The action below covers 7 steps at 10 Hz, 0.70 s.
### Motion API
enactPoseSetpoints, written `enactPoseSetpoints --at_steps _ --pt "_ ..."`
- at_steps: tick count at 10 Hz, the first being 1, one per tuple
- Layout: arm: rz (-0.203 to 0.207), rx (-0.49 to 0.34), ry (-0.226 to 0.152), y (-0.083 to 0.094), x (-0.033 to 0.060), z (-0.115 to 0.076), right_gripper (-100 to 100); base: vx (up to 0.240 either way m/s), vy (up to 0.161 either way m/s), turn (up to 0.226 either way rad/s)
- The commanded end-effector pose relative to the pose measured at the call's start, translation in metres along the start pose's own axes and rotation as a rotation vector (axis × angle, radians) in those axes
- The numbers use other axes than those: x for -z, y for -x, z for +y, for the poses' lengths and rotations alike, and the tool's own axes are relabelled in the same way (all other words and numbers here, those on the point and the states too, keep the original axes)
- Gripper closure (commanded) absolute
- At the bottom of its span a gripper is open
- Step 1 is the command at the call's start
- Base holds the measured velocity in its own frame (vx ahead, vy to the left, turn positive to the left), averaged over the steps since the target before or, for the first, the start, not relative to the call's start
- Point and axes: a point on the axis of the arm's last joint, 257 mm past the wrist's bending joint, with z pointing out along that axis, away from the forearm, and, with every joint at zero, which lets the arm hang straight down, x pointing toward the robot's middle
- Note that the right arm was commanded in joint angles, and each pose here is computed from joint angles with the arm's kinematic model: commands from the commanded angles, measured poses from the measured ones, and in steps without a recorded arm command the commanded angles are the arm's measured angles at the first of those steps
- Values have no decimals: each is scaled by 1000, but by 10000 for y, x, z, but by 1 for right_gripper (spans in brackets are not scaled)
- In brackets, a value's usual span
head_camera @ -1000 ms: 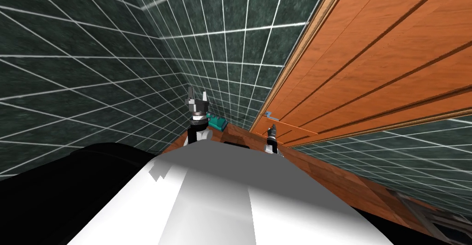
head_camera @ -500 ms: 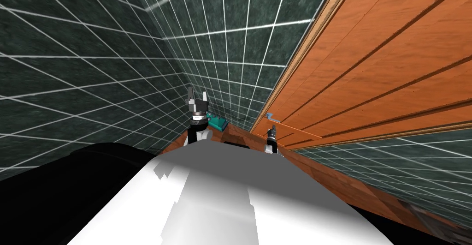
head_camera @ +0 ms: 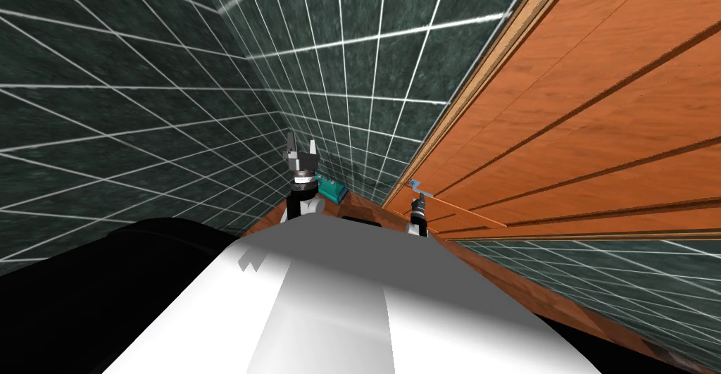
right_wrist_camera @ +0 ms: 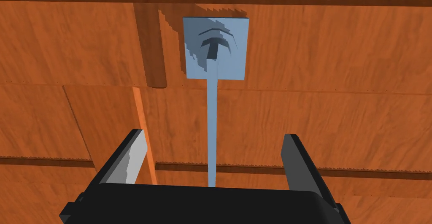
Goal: Pull the door open
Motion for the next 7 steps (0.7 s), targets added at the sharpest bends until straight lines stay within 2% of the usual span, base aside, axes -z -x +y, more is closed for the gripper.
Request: enactPoseSetpoints --at_steps 1,3,4,6,7 --pt "-15 -1 0 136 25 -6 -100 135 -8 74" --pt "-31 0 0 269 59 -6 -100 201 -29 99" --pt "-31 0 0 269 59 -6 -100 123 -28 11" --pt "-30 -1 -1 266 55 -1 -100 27 -10 -4" --pt "-30 -1 -1 266 55 -1 100 0 0 0"
